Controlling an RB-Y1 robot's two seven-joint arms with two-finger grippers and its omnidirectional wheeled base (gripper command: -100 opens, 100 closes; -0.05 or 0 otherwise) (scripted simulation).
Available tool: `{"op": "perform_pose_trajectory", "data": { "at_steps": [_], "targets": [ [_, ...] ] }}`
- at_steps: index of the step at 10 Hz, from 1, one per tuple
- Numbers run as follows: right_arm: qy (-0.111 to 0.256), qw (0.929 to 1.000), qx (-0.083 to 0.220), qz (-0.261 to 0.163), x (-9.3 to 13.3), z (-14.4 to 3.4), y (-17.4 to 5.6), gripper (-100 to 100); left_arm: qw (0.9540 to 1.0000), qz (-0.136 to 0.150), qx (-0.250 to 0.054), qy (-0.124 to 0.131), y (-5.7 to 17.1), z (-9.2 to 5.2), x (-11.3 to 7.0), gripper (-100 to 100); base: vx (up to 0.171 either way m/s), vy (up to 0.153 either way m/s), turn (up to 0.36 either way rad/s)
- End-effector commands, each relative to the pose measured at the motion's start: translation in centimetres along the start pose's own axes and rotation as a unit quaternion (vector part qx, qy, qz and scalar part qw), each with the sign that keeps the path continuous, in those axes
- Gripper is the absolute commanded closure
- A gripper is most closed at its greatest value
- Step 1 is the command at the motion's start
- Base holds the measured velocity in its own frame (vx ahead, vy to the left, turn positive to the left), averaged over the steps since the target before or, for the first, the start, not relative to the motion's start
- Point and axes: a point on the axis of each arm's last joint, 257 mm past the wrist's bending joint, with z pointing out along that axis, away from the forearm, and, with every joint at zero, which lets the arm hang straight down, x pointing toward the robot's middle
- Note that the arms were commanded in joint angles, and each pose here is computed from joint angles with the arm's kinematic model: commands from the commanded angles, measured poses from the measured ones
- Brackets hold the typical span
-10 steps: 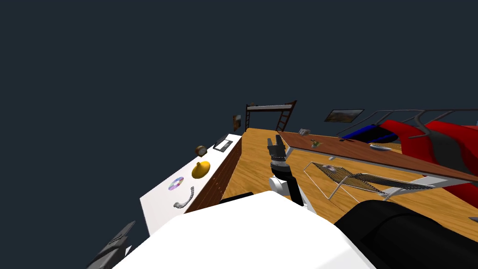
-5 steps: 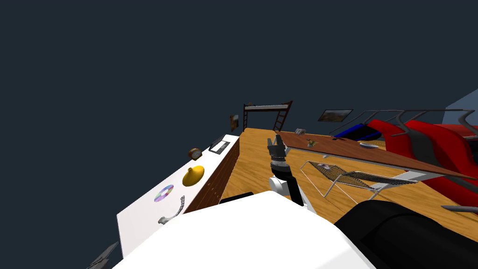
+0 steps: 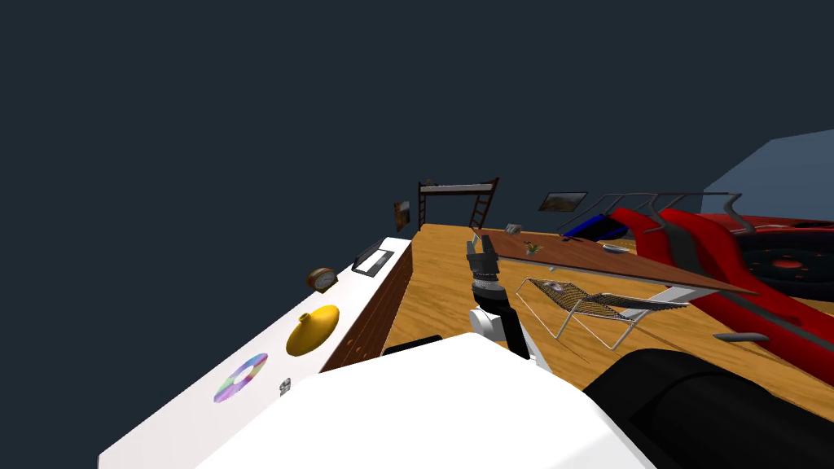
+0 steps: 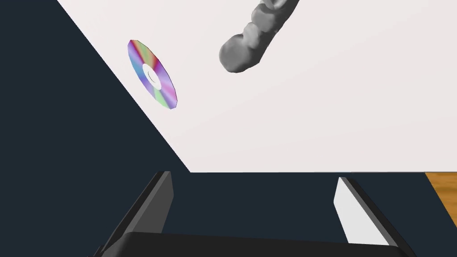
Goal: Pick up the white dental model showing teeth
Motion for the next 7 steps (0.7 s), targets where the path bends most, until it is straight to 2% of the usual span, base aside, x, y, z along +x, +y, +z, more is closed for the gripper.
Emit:
{"op": "perform_pose_trajectory", "data": {
  "at_steps": [1,4,7],
  "targets": [
    [0.0,1.0,0.0,0.0,0.0,0.0,0.0,0,0.9992,-0.006,-0.039,-0.011,2.5,-0.2,-1.6,-100,0.145,-0.078,-0.119],
    [0.0,1.0,0.0,0.0,0.0,0.0,0.0,0,0.9948,-0.019,-0.096,-0.028,6.2,-0.7,-4.1,-100,0.131,-0.072,-0.154],
    [0.0,1.0,0.0,0.0,0.0,0.0,0.0,0,0.9889,-0.03,-0.14,-0.041,8.9,-1.4,-6.1,-100,0.108,-0.059,-0.105]
  ]
}}
